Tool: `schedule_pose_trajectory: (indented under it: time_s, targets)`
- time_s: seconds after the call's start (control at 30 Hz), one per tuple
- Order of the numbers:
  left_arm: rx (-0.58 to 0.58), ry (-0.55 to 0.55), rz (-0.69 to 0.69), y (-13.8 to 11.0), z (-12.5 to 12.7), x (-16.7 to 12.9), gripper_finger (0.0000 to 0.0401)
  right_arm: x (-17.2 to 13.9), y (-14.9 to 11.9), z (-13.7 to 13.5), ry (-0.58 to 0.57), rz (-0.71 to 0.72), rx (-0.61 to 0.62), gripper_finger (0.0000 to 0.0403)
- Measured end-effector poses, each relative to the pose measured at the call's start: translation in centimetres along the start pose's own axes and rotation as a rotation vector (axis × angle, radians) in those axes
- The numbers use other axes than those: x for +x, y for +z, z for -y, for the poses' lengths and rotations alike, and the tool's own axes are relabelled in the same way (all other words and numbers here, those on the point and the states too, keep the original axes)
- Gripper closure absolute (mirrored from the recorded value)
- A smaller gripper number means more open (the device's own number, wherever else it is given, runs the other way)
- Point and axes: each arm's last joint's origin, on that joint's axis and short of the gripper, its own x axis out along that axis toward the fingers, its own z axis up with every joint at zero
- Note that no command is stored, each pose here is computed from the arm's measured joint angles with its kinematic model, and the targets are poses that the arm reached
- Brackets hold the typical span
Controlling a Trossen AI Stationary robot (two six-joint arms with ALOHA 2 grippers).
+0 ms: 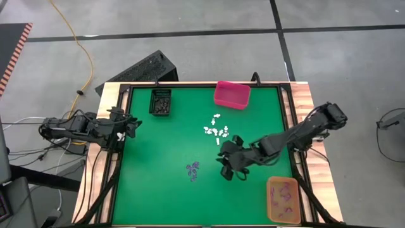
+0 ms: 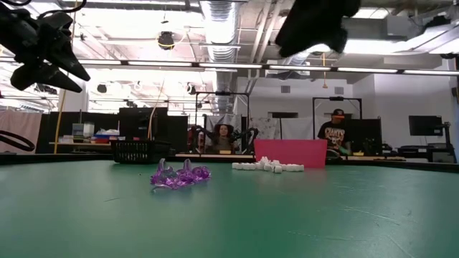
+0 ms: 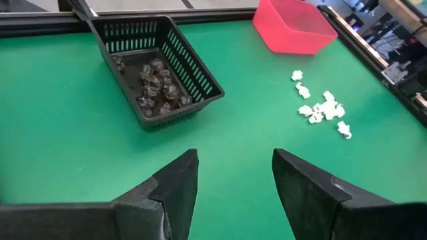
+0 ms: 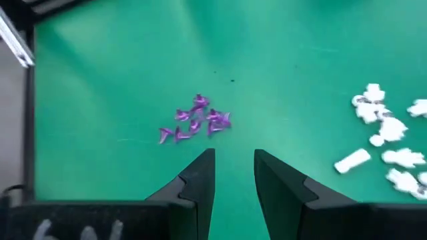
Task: Sort Halloween decoration
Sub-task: Put the pink witch hat toy into the orange bin
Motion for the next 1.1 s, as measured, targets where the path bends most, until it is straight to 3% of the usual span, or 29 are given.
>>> schedule_pose_trajectory:
  time_s: [0.57,1.1]
  targets:
    - [0.026,0.010,0.012,0.0,0.0,0.0,0.0218,11.0,-3.4,-1.8,0.041,0.006,-0.105,0.0268]
    - [0.029,0.024,0.022,0.0,-0.1,0.0,0.0218,14.6,-3.2,-0.5,0.091,0.026,-0.123,0.0224]
